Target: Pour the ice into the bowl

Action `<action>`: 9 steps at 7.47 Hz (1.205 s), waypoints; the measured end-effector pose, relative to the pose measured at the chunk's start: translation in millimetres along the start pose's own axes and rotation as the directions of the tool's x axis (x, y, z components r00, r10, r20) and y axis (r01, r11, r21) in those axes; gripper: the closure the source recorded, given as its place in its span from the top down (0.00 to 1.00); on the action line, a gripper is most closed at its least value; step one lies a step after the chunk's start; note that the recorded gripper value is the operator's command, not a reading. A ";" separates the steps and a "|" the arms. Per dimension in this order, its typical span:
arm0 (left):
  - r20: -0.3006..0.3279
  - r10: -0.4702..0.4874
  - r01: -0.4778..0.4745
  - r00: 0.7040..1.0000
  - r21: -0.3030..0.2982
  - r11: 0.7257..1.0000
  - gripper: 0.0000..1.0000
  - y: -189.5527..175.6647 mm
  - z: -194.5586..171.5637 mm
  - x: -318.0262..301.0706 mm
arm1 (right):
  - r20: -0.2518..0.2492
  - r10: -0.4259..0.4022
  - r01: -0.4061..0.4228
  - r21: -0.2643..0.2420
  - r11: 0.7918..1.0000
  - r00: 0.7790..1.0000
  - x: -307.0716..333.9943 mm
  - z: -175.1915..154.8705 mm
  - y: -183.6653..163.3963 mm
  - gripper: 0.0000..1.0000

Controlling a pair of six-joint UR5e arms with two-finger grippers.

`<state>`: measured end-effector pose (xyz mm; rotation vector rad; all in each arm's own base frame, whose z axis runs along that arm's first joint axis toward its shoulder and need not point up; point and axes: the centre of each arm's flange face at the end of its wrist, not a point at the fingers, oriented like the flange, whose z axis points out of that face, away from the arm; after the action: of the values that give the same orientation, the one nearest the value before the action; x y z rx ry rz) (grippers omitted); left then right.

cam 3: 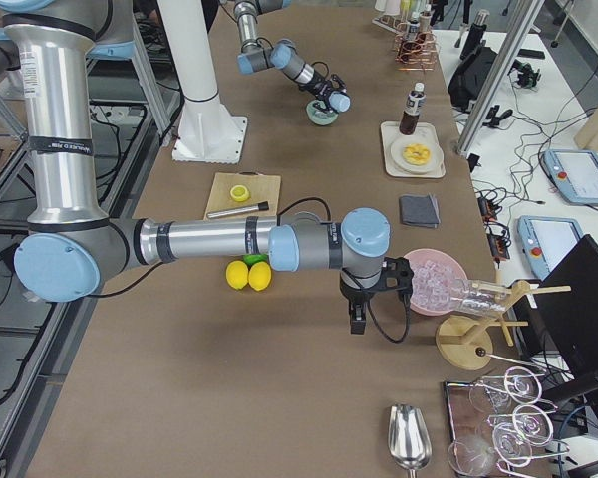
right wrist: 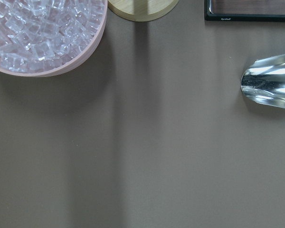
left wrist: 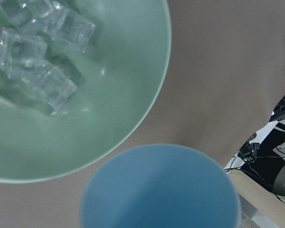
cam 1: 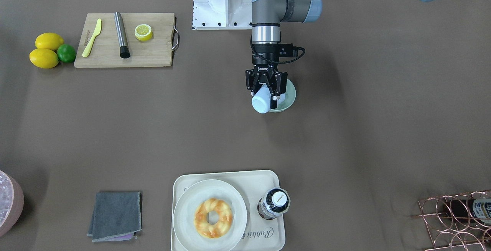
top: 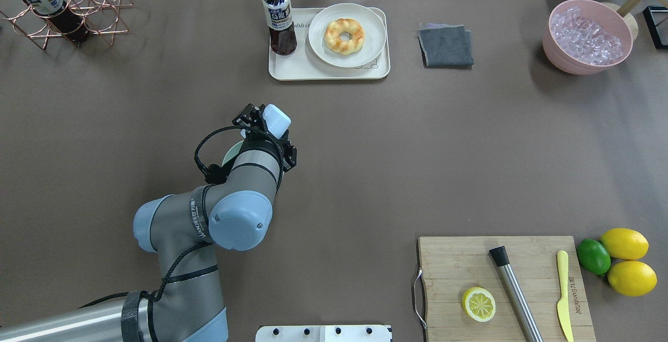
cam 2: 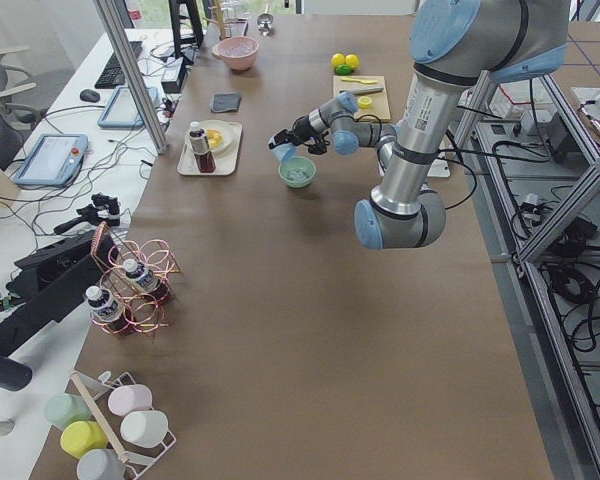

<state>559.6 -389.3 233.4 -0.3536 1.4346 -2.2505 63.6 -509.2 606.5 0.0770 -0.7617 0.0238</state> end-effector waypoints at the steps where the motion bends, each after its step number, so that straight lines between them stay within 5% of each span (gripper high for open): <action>1: 0.031 0.101 -0.103 0.994 0.038 0.994 0.53 -5.4 1.1 -5.8 | 0.000 -0.001 0.001 0.000 1.000 1.000 -0.4 -0.1 -0.7 0.99; 6: 0.259 0.343 -0.409 0.903 0.269 0.872 0.51 -10.0 10.8 59.8 | -0.005 -0.003 0.003 0.007 1.000 1.000 -3.2 -3.2 -2.2 0.99; 9: 0.365 0.430 -0.555 0.826 0.392 0.733 0.49 -35.8 30.1 108.3 | -0.013 0.015 -0.015 0.015 1.000 1.000 -13.7 -11.7 -14.4 0.99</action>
<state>470.7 -453.8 276.2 -0.0636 0.6769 -1.9304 62.5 -522.6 587.7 0.0850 -0.7486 0.0440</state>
